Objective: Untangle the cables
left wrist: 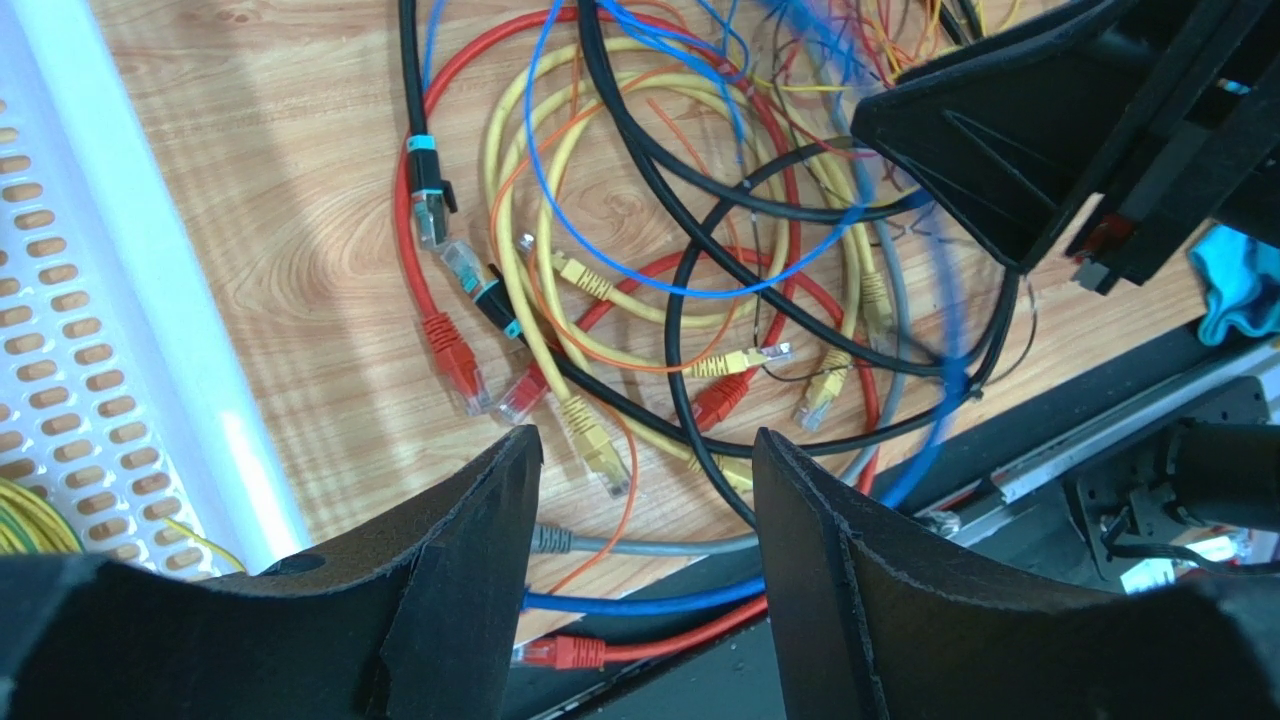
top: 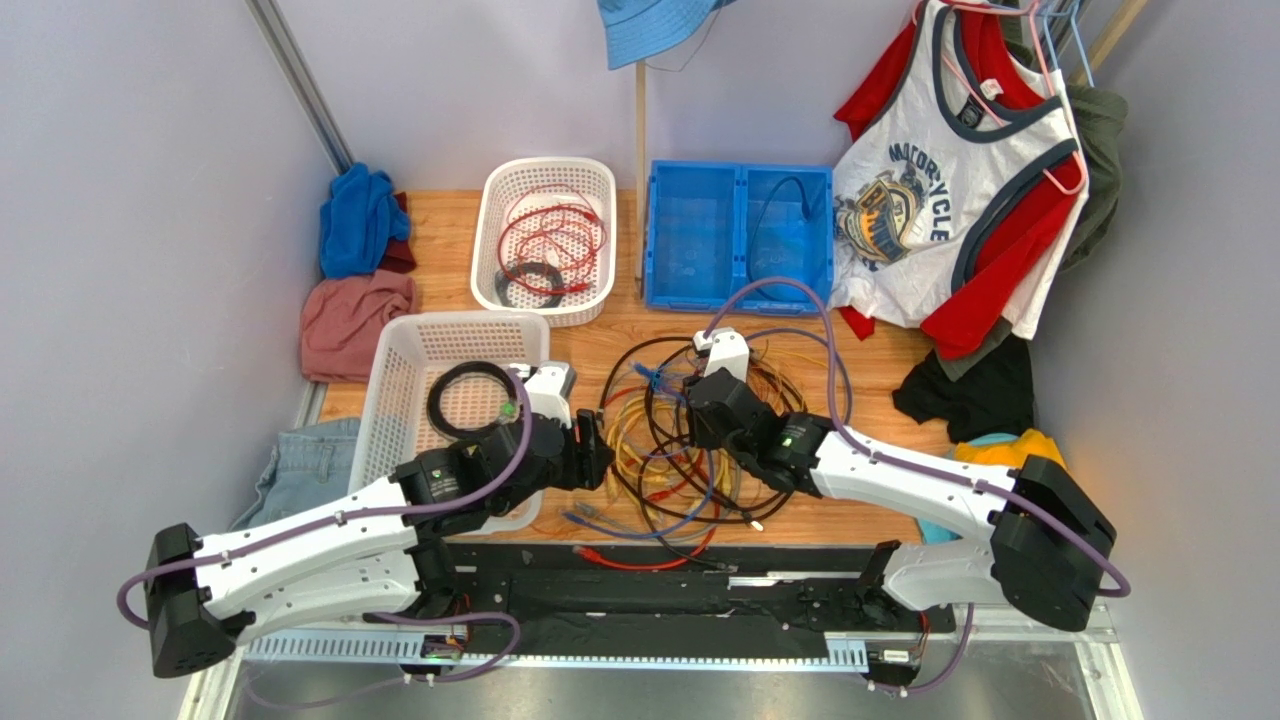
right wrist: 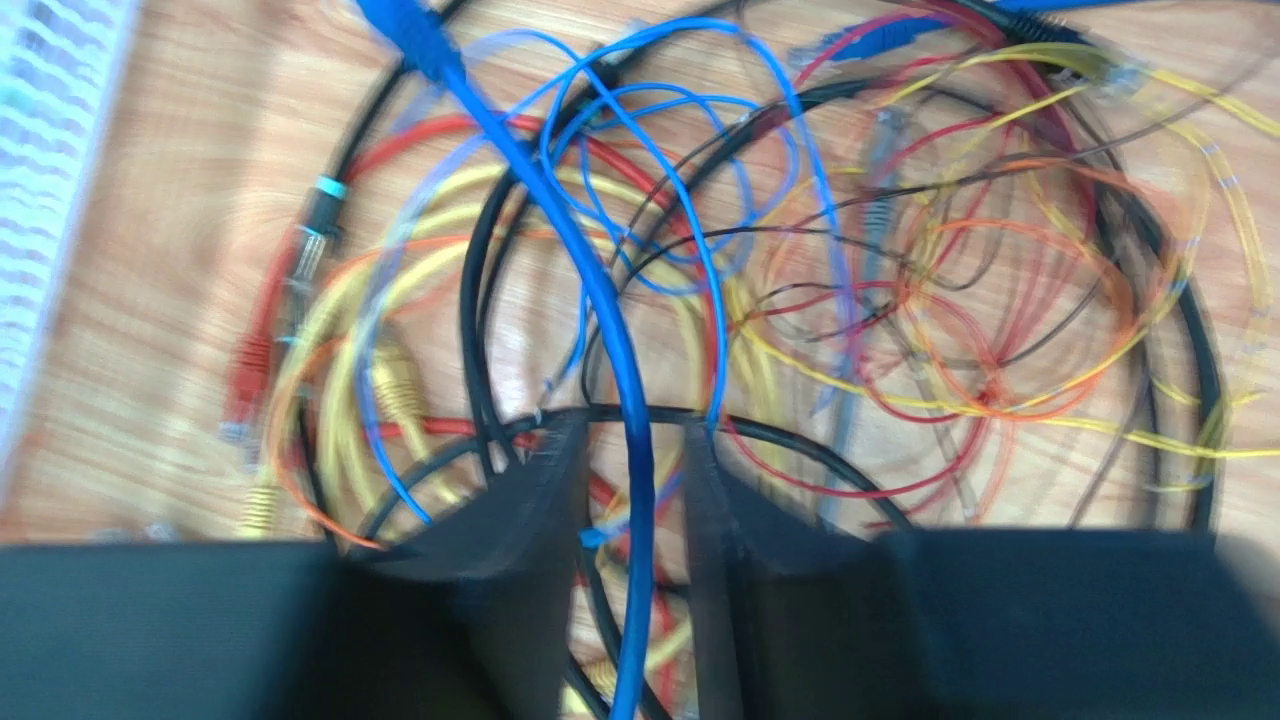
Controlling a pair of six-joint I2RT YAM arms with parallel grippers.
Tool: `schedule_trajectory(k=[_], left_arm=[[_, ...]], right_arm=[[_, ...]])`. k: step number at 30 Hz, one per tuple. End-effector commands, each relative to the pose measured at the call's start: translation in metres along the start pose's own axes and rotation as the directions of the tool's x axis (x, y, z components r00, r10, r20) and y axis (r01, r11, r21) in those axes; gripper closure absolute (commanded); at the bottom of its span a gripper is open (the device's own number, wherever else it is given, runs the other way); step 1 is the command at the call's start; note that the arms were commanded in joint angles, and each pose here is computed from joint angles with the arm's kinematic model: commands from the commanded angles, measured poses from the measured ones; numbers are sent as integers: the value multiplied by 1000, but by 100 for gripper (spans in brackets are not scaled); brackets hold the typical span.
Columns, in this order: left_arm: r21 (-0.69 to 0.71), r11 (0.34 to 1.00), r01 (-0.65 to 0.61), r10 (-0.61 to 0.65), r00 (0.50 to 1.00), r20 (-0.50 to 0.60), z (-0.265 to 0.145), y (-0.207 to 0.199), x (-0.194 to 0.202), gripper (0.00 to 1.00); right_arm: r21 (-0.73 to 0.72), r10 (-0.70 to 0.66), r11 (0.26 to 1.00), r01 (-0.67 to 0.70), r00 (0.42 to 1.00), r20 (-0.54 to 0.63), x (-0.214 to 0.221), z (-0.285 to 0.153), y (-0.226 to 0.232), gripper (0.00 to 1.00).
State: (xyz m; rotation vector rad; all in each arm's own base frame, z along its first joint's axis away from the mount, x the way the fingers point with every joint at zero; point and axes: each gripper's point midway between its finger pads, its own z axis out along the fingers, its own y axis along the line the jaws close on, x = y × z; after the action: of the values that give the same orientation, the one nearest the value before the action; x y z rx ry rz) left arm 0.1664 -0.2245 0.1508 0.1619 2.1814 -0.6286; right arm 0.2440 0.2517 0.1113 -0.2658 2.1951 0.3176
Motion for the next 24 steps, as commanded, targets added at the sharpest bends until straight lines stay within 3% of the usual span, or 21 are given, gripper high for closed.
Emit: schedule_trajectory(k=[1, 5, 12, 16, 24], left_arm=[[28, 1000, -2, 1, 999, 42, 3, -16, -19, 37], [36, 999, -16, 15, 999, 35, 13, -23, -18, 37], [-20, 1000, -12, 12, 1000, 14, 40, -28, -12, 38], [-106, 991, 78, -78, 997, -2, 60, -21, -11, 40], [-47, 964, 261, -264, 959, -99, 94, -46, 3, 47]], right_arm=[[65, -13, 998, 10, 999, 47, -22, -12, -12, 52], [42, 11, 999, -15, 994, 107, -42, -33, -14, 46], [-79, 53, 996, -43, 990, 134, -52, -58, -3, 49], [-103, 67, 993, -52, 987, 147, -50, -66, -5, 50], [-92, 62, 995, -48, 984, 167, -45, -74, -17, 50]])
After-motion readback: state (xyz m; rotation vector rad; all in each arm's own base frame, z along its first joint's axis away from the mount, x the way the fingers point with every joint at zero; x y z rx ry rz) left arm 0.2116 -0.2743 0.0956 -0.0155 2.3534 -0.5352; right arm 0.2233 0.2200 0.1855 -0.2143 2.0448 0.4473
